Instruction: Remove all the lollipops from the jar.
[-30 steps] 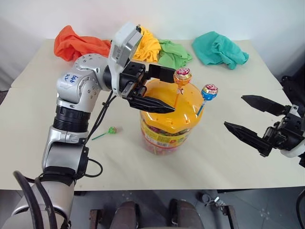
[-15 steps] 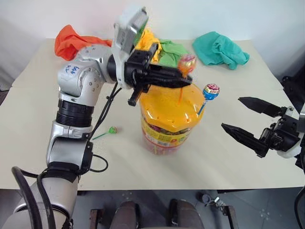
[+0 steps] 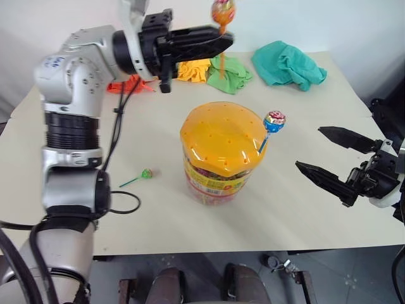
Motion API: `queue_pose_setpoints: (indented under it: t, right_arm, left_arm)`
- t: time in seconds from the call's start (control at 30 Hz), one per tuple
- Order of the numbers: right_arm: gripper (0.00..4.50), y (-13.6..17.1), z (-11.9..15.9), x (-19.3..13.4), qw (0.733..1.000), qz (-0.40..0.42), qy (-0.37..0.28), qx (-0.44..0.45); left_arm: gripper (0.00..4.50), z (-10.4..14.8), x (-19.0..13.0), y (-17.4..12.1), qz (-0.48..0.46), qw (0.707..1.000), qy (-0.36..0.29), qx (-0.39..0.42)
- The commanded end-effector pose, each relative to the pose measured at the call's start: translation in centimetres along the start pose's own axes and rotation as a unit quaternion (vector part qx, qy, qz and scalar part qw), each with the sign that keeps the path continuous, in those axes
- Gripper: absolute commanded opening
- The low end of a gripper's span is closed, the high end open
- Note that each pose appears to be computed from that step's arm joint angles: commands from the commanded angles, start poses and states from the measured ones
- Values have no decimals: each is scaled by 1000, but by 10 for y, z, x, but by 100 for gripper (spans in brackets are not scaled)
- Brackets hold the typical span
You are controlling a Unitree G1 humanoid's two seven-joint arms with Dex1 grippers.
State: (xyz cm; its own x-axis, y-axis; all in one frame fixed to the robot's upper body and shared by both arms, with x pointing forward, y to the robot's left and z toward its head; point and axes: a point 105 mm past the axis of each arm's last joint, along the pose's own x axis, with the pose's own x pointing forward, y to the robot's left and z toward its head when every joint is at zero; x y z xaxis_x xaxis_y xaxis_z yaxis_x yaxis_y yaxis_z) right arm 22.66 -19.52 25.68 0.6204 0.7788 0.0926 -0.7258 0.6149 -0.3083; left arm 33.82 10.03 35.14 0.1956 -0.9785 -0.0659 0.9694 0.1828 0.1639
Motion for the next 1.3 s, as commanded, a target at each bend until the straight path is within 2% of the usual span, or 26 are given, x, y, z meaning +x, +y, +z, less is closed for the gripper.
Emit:
queue_pose_setpoints:
  t: [0.03, 0.17, 0.3, 0.5, 0.6, 0.7, 0.9, 1.1, 1.3]
  right_arm:
    - [450, -2, 5, -4, 1000, 14, 6, -7]
    - [450, 1, -4, -8, 999, 39, 33, 12]
    - [450, 16, -11, -10, 995, 76, 52, 30]
    - [450, 22, -6, -8, 995, 95, 28, 35]
    - [450, 30, -8, -5, 993, 108, 24, 48]
    - [450, 28, -13, -1, 994, 96, 18, 56]
    - [450, 26, -12, 4, 994, 91, 9, 52]
    - [450, 19, -12, 2, 996, 79, 11, 45]
    - [450, 10, -9, -3, 997, 66, 17, 30]
  left_arm:
    - [3, -32, -28, 4, 58, 993, 95, -45]
    - [3, -70, -71, 3, 131, 970, 173, -114]
    - [3, -110, -115, 0, 220, 924, 244, -193]
    - [3, -143, -146, -6, 275, 879, 296, -251]
    - [3, -172, -174, -8, 324, 834, 322, -310]
    - [76, -196, -190, -14, 348, 794, 360, -345]
    - [258, -195, -192, -15, 353, 785, 365, -353]
    - [444, -167, -186, -4, 354, 813, 348, -306]
    - [448, -112, -167, 4, 322, 870, 292, -232]
